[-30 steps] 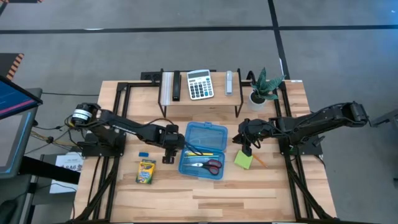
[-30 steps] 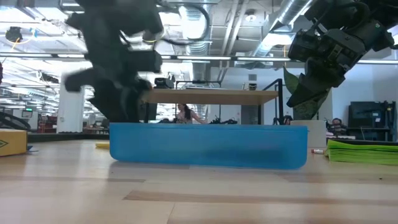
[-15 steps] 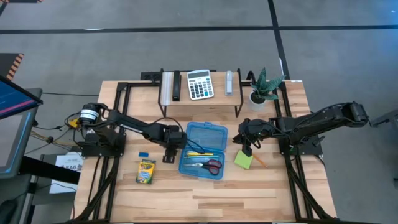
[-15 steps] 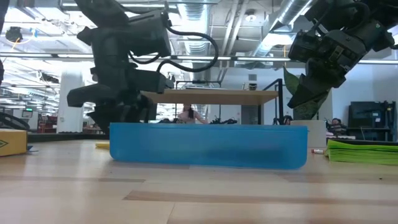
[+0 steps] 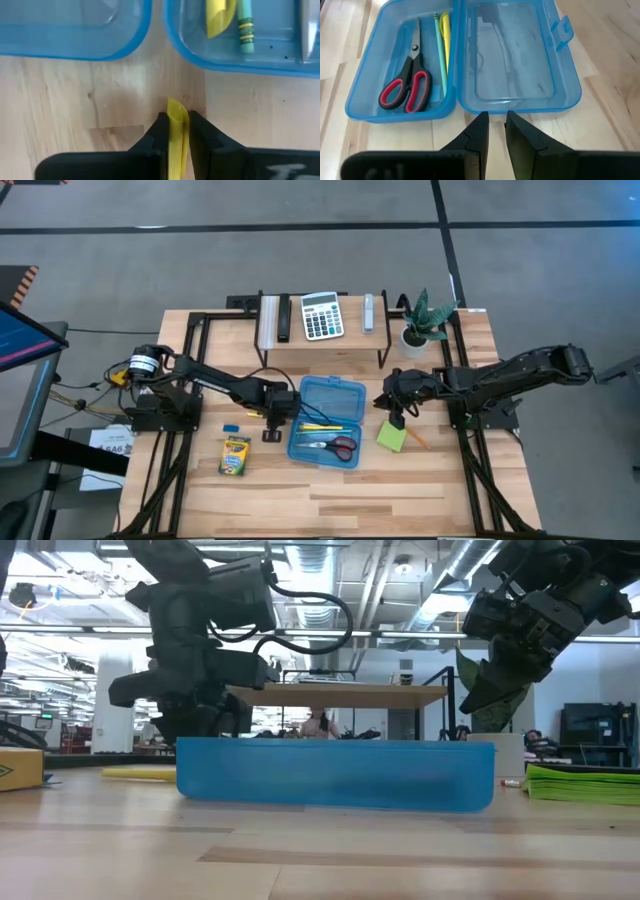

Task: Pack school essentials
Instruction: Put the yellow pen into the blue supply box

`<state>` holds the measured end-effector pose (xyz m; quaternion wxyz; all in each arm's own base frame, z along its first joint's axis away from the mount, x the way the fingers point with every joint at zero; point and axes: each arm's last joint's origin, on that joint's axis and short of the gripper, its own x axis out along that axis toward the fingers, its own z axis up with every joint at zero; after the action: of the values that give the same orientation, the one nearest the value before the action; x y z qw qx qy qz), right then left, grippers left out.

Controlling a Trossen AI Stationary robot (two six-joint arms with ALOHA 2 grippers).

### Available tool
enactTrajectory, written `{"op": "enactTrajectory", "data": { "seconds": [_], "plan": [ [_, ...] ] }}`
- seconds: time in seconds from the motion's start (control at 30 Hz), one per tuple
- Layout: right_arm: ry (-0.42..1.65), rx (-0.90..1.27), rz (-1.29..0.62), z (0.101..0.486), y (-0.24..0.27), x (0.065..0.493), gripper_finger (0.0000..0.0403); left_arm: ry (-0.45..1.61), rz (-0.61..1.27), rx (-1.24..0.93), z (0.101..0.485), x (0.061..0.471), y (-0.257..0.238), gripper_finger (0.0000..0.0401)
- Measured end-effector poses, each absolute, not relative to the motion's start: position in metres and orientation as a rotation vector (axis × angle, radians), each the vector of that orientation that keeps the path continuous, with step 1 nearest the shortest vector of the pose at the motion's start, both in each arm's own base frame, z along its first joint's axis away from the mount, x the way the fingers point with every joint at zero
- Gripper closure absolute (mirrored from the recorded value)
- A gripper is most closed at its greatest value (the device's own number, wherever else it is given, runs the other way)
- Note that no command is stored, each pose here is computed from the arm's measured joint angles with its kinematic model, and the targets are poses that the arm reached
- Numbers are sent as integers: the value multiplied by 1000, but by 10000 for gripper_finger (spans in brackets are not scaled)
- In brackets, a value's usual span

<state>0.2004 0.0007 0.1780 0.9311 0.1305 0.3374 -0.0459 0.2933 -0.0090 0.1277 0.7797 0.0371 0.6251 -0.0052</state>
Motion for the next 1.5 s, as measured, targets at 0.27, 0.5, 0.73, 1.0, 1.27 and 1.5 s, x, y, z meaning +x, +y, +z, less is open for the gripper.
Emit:
{"op": "enactTrajectory", "data": {
  "seconds": [0.27, 0.5, 0.73, 1.0, 1.27, 1.5],
  "plan": [
    [687, 274, -107, 178, -2, 200, 315, 1358, 23, 86, 137, 301, -8, 391],
    [684, 274, -106, 178, -2, 201, 315, 1476, 110, 150, 149, 299, -4, 393],
    [688, 278, -108, 178, -2, 200, 315, 1477, 99, 147, 160, 304, -5, 397],
    [684, 315, -118, 178, -1, 201, 315, 1474, 87, 137, 174, 296, -5, 399],
    [664, 324, -82, 180, 7, 202, 315, 1216, 79, 117, 202, 274, -11, 401],
    [618, 324, -66, 184, 9, 205, 315, 1019, 101, 67, 208, 246, -10, 401]
  ]
}}
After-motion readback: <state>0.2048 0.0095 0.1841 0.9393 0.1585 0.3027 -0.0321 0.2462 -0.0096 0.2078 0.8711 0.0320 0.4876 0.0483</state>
